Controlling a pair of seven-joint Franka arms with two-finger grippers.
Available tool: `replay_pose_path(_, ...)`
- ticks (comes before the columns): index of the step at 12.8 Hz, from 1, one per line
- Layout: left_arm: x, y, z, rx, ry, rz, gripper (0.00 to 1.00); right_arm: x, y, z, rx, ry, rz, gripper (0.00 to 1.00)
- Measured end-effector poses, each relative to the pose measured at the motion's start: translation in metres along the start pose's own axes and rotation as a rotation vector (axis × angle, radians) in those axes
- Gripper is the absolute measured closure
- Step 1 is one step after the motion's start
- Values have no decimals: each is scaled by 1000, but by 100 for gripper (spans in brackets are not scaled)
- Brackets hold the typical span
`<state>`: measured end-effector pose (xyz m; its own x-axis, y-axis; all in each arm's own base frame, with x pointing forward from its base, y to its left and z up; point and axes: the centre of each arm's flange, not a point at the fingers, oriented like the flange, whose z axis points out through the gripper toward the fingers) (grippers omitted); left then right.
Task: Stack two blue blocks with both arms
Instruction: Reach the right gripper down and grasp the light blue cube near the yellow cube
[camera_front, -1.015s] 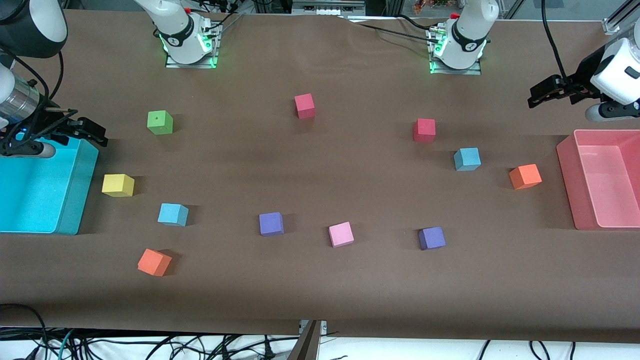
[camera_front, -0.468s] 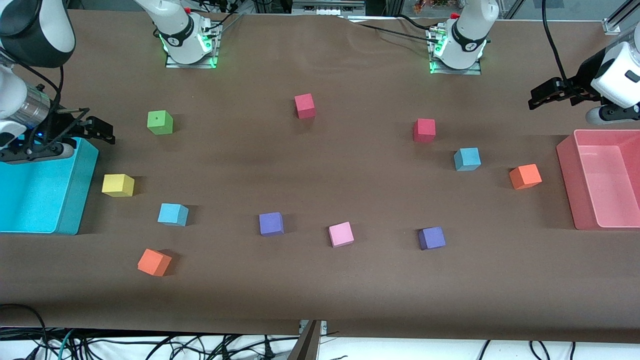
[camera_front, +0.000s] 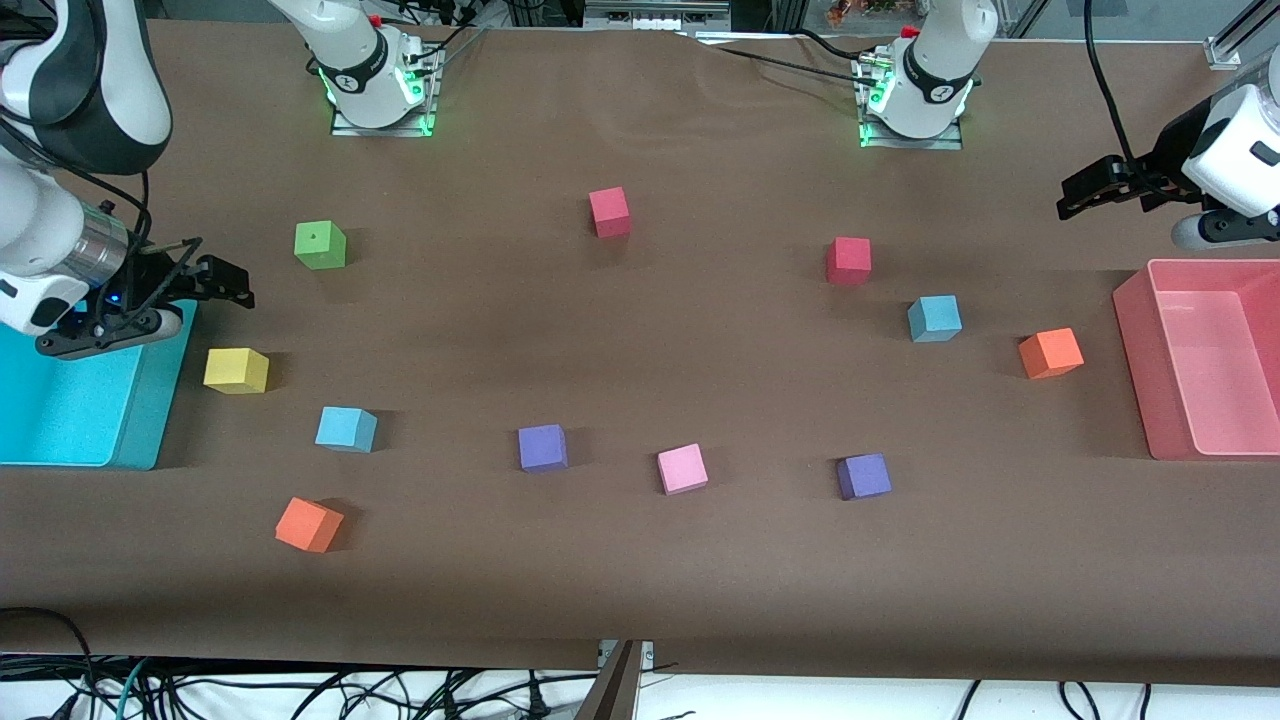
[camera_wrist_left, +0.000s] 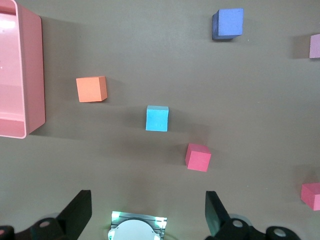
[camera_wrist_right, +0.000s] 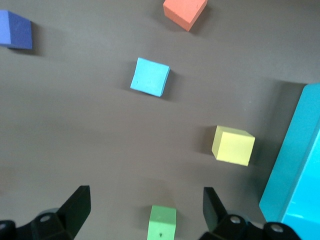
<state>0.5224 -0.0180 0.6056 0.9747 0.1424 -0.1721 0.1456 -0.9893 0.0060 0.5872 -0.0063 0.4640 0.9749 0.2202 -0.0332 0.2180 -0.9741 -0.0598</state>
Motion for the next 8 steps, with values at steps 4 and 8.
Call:
replay_pose_path(4, 0, 0, 0, 0, -1, 0, 0, 32, -12, 50, -4, 42, 99, 1)
replay_pose_path(8, 1, 0, 1, 0, -2, 0, 0, 66, -26, 131, -5, 71, 232, 1)
